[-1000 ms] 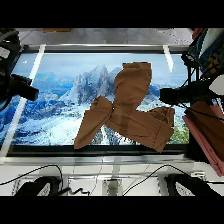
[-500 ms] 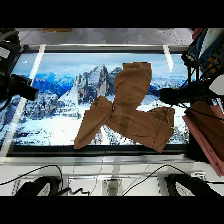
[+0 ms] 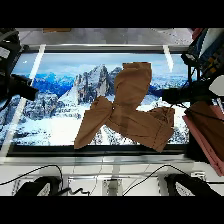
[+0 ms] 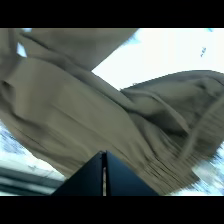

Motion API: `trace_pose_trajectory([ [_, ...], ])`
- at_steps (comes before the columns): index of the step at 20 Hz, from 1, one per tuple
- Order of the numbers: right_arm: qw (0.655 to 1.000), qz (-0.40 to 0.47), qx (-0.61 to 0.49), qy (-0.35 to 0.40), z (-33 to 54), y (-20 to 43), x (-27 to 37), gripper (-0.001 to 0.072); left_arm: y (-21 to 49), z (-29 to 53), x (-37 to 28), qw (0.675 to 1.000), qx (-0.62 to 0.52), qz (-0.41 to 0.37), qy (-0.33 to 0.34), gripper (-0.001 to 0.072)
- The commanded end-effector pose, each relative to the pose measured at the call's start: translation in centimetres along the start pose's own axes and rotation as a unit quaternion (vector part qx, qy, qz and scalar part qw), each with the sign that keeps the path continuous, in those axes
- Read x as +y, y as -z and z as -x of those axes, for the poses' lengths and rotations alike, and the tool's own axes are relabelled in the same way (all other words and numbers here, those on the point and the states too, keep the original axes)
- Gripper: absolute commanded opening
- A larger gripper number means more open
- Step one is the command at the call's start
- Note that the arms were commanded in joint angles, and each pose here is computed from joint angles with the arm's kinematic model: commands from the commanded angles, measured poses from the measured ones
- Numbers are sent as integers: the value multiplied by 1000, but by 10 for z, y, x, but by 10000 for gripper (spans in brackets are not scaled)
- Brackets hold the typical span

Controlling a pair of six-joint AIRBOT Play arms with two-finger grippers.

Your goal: Fold the clothes and pants, and hang the long-sleeved shirts on hangers.

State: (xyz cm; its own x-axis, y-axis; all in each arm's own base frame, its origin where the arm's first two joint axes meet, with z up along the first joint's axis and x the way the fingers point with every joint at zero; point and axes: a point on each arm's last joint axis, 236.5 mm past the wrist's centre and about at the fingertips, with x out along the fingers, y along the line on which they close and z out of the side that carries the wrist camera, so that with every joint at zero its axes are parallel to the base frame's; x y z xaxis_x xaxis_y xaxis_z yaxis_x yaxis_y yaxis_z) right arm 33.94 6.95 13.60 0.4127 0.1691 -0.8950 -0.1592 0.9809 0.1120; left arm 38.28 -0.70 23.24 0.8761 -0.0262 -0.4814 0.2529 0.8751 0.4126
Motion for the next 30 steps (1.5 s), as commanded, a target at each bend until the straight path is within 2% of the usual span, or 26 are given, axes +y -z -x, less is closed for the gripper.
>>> trace_pose_trajectory([
  [1, 987, 29, 115, 105, 3, 67, -59, 32, 0, 0, 0, 1000, 0, 0, 0, 16],
  [8, 961, -93, 237, 110, -36, 221, -101, 37, -2, 0, -3, 1000, -4, 8, 7, 15],
  [10, 954, -131, 258, 80, -55, 246, -94, 121, -3, 0, -5, 1000, -6, 12, 11, 15],
  [12, 957, -172, 230, 29, -74, 242, -76, 125, -3, 0, -5, 1000, -6, 12, 11, 15],
  [14, 961, -215, 174, -23, -90, 219, -57, 356, -5, 0, -8, 1000, -10, 19, 18, 17],
  [16, 953, -266, 136, -36, -101, 204, -52, 356, -8, 0, -15, 999, -16, 33, 33, 32],
  [17, 949, -285, 131, -36, -105, 203, -52, 356, -8, 1, -19, 998, -16, 39, 40, 211],
  [18, 946, -289, 140, -33, -108, 209, -53, 356, -8, 1, -23, 998, -16, 45, 50, 481],
  [19, 944, -289, 156, -30, -111, 217, -53, 358, -9, 1, -24, 997, -16, 48, 53, 642],
  [23, 927, -305, 213, -57, -127, 237, -40, 398, -8, 1, -25, 997, -14, 62, 53, 659],
  [24, 926, -298, 226, -56, -130, 242, -42, 456, -8, 1, -25, 996, -14, 70, 54, 658],
  [27, 921, -288, 261, -35, -138, 259, -53, 451, -8, 1, -25, 996, -14, 76, 54, 658],
  [30, 910, -300, 277, -73, -150, 259, -38, 450, -8, 1, -25, 996, -14, 76, 54, 658],
])
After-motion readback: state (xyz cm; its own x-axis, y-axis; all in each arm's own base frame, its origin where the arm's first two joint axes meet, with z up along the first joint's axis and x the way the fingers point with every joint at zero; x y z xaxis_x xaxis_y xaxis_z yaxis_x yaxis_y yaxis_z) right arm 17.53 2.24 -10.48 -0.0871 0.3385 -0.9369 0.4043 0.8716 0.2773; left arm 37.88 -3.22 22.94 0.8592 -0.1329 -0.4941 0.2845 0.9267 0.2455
